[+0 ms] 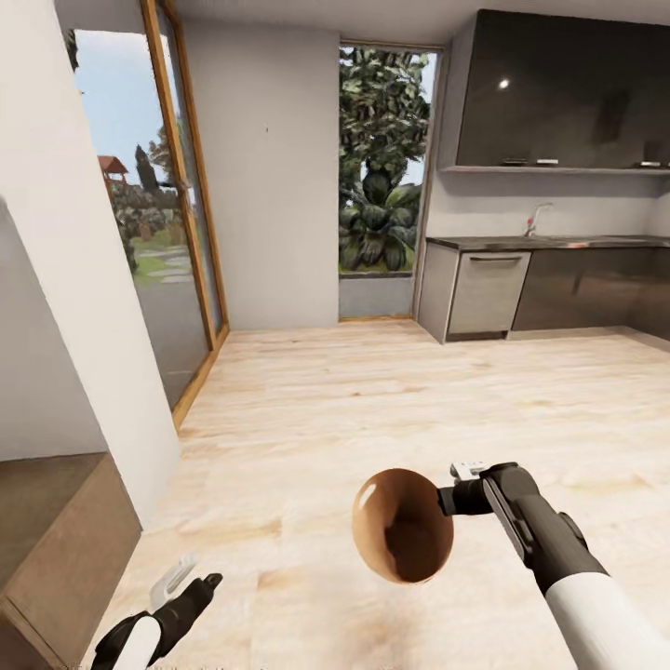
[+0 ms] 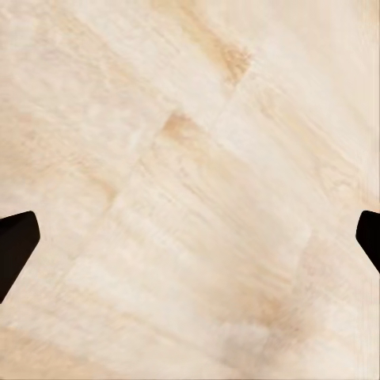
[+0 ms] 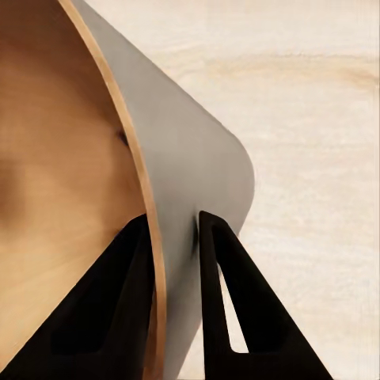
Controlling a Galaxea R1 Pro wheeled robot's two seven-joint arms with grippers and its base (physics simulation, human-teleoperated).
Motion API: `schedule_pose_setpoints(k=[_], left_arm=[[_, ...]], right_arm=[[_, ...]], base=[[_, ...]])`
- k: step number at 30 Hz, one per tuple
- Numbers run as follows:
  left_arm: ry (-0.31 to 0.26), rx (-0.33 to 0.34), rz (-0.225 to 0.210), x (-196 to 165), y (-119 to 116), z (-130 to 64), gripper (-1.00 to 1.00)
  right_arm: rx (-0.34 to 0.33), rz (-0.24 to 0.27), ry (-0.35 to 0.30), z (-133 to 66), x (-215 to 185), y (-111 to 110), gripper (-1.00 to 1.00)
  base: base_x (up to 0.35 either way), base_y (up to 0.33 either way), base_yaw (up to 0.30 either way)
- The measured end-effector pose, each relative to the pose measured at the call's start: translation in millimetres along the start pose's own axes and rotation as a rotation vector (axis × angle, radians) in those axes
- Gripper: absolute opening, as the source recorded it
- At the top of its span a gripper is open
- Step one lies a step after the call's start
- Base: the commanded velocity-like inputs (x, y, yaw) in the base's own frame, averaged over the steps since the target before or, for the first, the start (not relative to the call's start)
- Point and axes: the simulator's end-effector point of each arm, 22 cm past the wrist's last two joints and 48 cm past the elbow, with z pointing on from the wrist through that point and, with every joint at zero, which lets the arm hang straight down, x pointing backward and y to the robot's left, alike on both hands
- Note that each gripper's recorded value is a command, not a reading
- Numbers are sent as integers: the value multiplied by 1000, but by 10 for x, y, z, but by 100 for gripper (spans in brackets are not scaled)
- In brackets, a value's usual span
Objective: Put the three can of soda from the living room inside the tash can in the kitchen.
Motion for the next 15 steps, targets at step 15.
schedule_pose_setpoints(k=[15], left_arm=[[8, -6, 2, 21, 31, 7, 100]], right_arm=[[0, -23, 13, 29, 54, 54, -100]], base=[[-213, 101, 282]])
